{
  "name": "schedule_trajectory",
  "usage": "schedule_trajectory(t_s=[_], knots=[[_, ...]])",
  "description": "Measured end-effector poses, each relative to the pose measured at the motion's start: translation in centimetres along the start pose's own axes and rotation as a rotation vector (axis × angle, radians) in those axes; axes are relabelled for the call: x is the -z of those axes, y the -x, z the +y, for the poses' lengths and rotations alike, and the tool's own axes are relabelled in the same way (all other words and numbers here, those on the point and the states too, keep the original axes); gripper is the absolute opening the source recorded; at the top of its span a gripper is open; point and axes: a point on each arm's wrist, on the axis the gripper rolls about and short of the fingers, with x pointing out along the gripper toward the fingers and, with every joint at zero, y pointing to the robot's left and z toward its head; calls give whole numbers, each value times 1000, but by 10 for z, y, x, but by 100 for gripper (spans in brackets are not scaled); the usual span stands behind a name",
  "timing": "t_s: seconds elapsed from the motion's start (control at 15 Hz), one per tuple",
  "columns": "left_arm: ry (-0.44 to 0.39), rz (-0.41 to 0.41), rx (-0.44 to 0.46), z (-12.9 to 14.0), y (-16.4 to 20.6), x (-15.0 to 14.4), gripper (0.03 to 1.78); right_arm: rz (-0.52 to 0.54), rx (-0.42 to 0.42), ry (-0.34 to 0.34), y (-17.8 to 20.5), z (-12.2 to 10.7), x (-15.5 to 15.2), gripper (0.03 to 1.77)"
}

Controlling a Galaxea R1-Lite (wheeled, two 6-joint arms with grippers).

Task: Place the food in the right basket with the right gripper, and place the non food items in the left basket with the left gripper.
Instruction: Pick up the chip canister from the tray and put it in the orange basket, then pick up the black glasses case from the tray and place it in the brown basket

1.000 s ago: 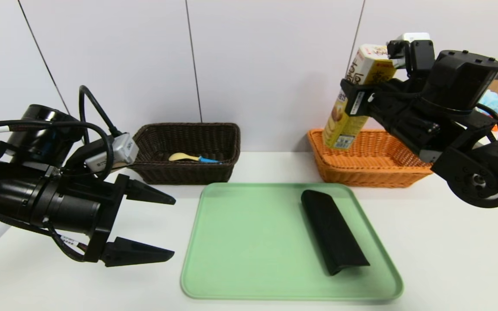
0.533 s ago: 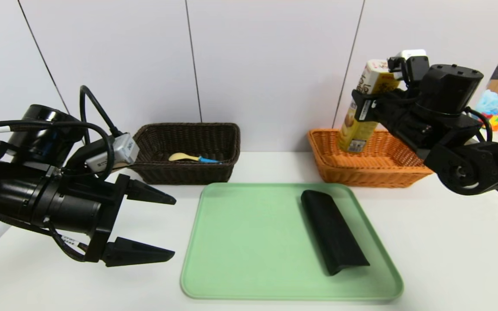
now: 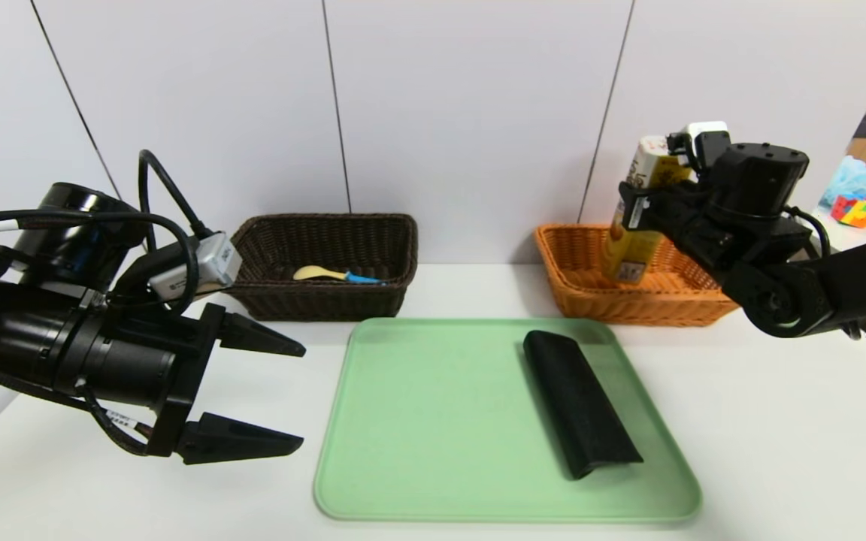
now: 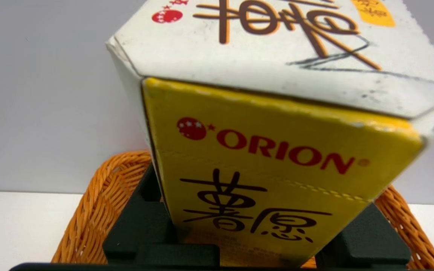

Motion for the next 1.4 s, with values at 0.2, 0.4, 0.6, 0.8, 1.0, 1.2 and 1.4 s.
schedule_trajectory(t_s=[0.2,0.4,0.6,0.8,1.0,1.2,1.4], knots=[[4,3,2,0,-1,1,169,22,2,4,-5,-2,10,88],[5,4,3,0,-1,2,169,31,0,4,-7,-1,15,96],[5,4,3,0,-1,2,169,29,2,2,-7,-2,15,121],[6,4,3,0,-1,2,169,23,2,1,-6,-2,12,137],[3,2,2,0,-1,2,169,6,1,-3,0,-3,1,148],[0,0,-1,1,-1,1,169,31,-8,1,13,-4,-11,155],[3,0,3,0,-1,3,169,79,-16,10,30,-8,-18,160]])
